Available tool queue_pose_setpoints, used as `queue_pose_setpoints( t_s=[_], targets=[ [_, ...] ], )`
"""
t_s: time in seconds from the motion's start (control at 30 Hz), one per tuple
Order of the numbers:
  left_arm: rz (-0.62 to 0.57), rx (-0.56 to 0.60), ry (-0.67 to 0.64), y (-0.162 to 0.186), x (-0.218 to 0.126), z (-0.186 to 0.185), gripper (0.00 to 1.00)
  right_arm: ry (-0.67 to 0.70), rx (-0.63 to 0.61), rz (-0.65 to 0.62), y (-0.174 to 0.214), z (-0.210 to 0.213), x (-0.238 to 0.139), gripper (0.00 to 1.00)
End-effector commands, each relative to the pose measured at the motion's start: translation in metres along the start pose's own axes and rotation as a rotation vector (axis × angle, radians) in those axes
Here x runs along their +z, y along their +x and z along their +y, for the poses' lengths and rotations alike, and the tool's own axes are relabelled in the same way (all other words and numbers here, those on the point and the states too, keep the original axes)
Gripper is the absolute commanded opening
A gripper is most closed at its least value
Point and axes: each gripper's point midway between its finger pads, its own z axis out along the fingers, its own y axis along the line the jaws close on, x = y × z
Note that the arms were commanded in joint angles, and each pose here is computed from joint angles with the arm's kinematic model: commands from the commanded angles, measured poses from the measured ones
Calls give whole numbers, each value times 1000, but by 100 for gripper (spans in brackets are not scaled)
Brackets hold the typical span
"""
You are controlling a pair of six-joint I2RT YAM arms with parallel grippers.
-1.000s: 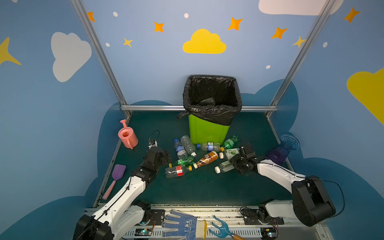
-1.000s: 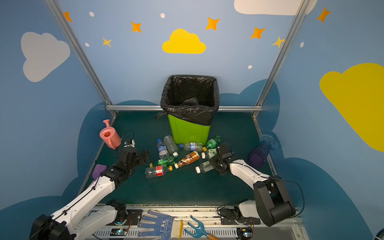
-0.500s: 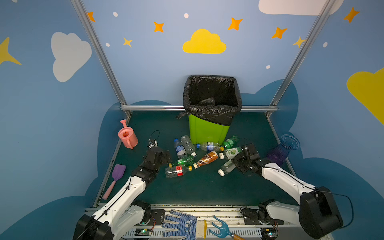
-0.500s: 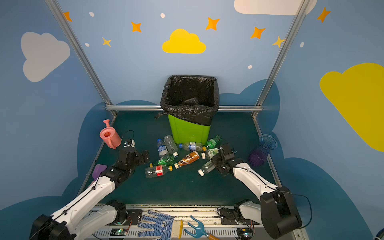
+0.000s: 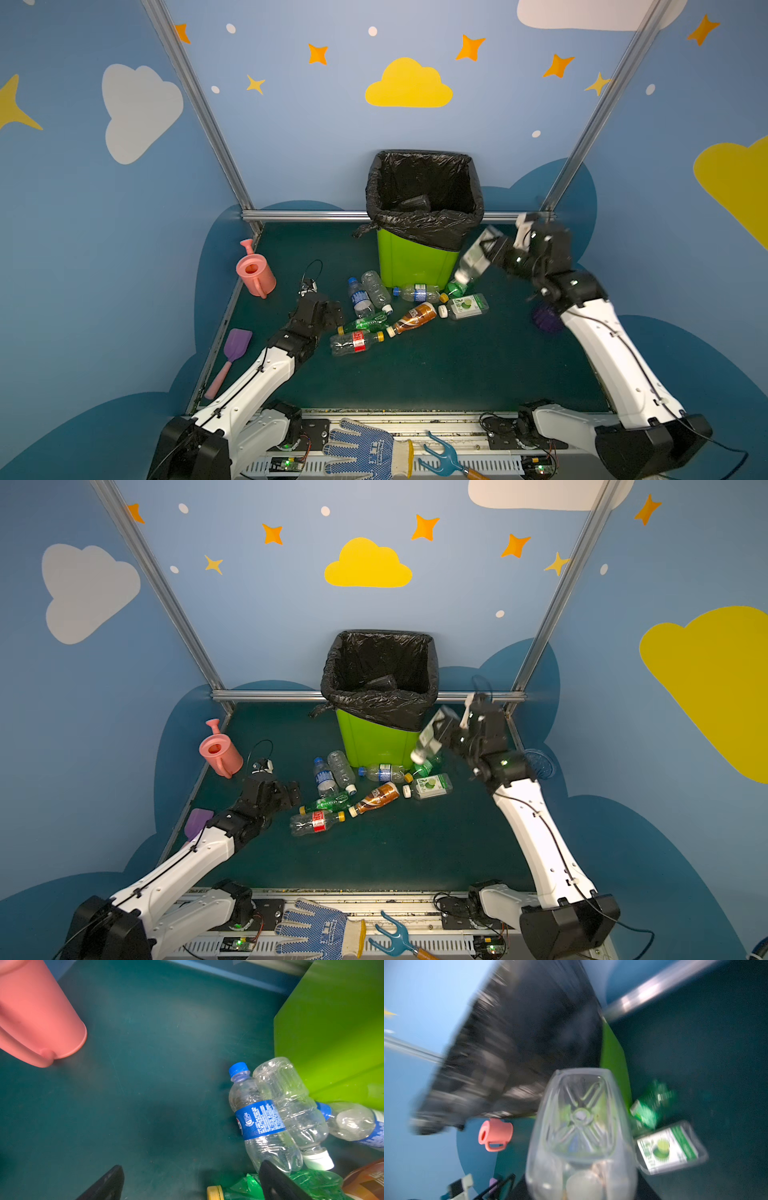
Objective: Throw the plastic bottles in the bin
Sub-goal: 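Lift the square clear bottle with the right gripper and drop it into the bin, then withdraw the right arm while the left gripper reaches to the Nescafe bottle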
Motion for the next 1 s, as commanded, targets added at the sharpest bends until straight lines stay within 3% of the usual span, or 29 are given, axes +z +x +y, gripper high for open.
queue_pose_setpoints(
  t_s=[0.0,0.13,0.27,0.37,0.43,0.5,0.57,0.6,0.73,0.87,0.97],
  targets=[
    [-32,-1,43,-17,-2,-15,100,-9,-293,-126,-65,30,-53,44],
    [-42,20,70,-19,-3,-24,100,-73,-230,-472,-149,51,-105,44],
    [-34,50,77,-19,-3,-31,100,-203,-92,-521,-168,63,-90,40],
    [-24,76,75,-15,-2,-35,100,-306,-33,-413,-159,74,-35,39],
    [-25,93,72,-14,-3,-39,100,-344,-46,-266,-137,88,17,40],
    [-21,107,68,-13,-3,-40,100,-382,-109,-57,-97,108,64,46],
    [-15,128,61,-12,-4,-41,100,-338,-206,44,-77,115,84,61],
    [-13,143,58,-12,-5,-41,100,-294,-243,40,-78,114,84,74],
    [-10,226,46,-9,-14,-44,100,-285,-274,-134,-118,128,41,90],
    [8,305,72,-2,-18,-52,100,-345,-261,-331,-139,141,-13,94],
    [55,382,112,6,-19,-62,100,-329,-250,-352,-133,132,-27,94]
  ],
)
